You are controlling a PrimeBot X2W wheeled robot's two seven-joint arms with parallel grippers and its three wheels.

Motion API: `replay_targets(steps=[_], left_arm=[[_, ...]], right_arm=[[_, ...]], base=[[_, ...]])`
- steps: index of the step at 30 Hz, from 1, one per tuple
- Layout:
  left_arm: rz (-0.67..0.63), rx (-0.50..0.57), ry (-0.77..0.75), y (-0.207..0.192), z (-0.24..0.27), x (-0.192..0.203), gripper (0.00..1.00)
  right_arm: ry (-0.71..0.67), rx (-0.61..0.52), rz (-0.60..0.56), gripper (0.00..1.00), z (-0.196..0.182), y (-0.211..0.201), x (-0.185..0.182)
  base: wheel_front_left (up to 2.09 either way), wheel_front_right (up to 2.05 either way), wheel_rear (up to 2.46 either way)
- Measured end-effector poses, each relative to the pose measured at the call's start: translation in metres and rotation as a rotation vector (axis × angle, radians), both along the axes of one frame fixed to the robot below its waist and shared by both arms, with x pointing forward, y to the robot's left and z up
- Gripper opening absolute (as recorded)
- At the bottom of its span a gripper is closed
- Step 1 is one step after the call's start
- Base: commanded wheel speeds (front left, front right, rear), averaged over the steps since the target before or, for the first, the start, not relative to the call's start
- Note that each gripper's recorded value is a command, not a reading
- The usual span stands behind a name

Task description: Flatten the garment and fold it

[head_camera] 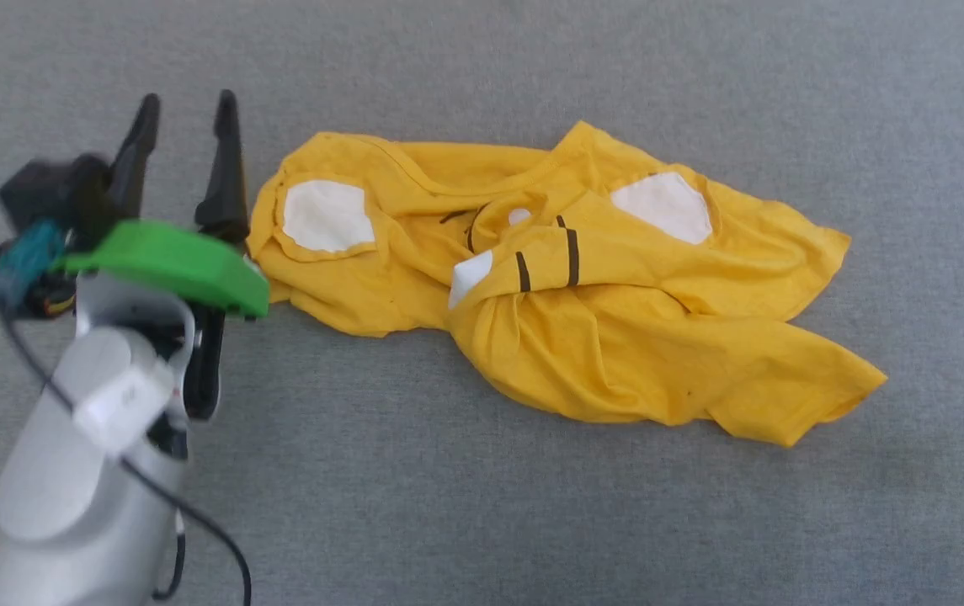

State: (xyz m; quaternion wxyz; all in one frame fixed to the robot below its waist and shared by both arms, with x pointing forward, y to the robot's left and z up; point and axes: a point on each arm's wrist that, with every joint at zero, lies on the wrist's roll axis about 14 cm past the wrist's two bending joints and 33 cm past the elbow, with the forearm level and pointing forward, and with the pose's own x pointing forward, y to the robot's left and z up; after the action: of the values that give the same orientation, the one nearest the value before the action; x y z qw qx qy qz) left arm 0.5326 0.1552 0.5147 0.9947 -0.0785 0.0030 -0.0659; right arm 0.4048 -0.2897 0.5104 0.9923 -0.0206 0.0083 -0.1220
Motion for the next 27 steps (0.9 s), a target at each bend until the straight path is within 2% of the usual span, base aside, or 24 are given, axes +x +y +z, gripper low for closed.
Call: replay_targets(steps=[3, 6, 15, 22, 27], left_arm=[[0.034, 0.018, -0.114, 0.008, 0.019, -0.024, 1.00], [0.071, 0.032, -0.142, 0.017, 0.020, -0.051, 1.00], [0.185, 0.002, -0.092, 0.025, 0.006, -0.122, 1.00], [0.212, 0.016, -0.101, 0.031, 0.008, -0.137, 1.00], [0.208, 0.039, -0.100, 0.033, 0.005, -0.137, 1.00]], right_arm=[[-0.013, 0.010, 0.018, 1.00, 0.005, 0.006, -0.002], [-0.013, 0.023, 0.038, 1.00, 0.006, 0.013, -0.006], [0.030, 0.078, 0.084, 1.00, -0.008, 0.030, -0.020], [0.048, 0.079, 0.127, 1.00, -0.007, 0.044, -0.012], [0.077, 0.061, 0.196, 1.00, 0.006, 0.068, 0.020]], base=[[0.00, 0.00, 0.00], [0.00, 0.00, 0.00], [0.00, 0.00, 0.00], [0.00, 0.00, 0.00], [0.00, 0.00, 0.00]])
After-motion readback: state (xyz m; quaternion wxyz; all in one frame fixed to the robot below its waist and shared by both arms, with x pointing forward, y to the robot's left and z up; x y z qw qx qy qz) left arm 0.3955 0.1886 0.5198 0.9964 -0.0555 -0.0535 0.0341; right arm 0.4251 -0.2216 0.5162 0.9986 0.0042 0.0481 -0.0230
